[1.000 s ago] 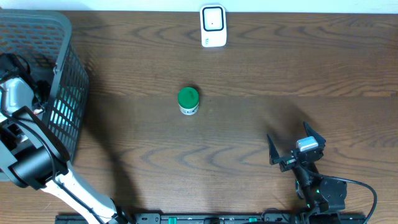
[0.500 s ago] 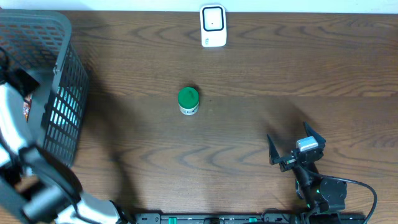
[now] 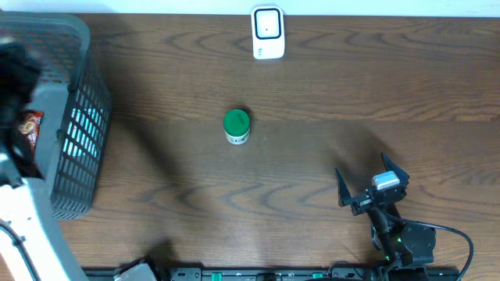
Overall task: Scan the item barcode
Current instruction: 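Carry the orange pack past the scanner and place it on the table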
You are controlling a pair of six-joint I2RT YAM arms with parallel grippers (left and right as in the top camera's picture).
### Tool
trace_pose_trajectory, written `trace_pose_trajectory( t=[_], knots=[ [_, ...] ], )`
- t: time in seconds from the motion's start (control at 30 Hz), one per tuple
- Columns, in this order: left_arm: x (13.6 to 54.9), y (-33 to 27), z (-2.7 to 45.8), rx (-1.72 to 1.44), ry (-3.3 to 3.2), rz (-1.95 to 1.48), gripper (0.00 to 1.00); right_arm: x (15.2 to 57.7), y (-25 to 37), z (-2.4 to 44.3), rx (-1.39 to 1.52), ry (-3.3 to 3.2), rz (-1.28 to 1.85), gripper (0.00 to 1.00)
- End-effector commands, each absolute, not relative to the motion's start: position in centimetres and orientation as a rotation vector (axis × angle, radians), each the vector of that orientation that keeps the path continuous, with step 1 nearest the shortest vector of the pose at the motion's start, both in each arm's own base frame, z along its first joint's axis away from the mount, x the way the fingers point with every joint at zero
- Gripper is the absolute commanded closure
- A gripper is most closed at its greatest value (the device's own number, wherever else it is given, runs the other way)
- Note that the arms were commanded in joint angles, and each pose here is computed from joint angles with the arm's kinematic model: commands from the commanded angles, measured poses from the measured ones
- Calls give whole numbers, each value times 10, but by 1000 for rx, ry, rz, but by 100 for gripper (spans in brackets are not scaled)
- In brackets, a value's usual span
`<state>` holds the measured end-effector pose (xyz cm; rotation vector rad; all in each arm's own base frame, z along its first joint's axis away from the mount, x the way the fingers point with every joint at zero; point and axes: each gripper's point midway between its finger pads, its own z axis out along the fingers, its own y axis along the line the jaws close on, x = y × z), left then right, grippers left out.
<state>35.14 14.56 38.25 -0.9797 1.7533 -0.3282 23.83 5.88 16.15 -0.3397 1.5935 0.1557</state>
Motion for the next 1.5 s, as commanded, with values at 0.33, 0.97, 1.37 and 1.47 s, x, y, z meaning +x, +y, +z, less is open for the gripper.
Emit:
trace_pose_trajectory(
  t=[0.33, 0.97, 1.37, 1.47],
  knots=[
    [387, -182, 294, -371, 2295, -612, 30, 238, 61, 161, -351, 1593, 157, 1],
    [376, -329, 51, -19, 2675, -296, 30, 238, 61, 161, -351, 1593, 157, 1],
    [374, -322, 35, -20, 2698, -230, 30, 238, 61, 161, -351, 1593, 157, 1],
    [372, -320, 33, -19, 2709, -218, 30, 238, 61, 161, -351, 1593, 157, 1]
  ],
)
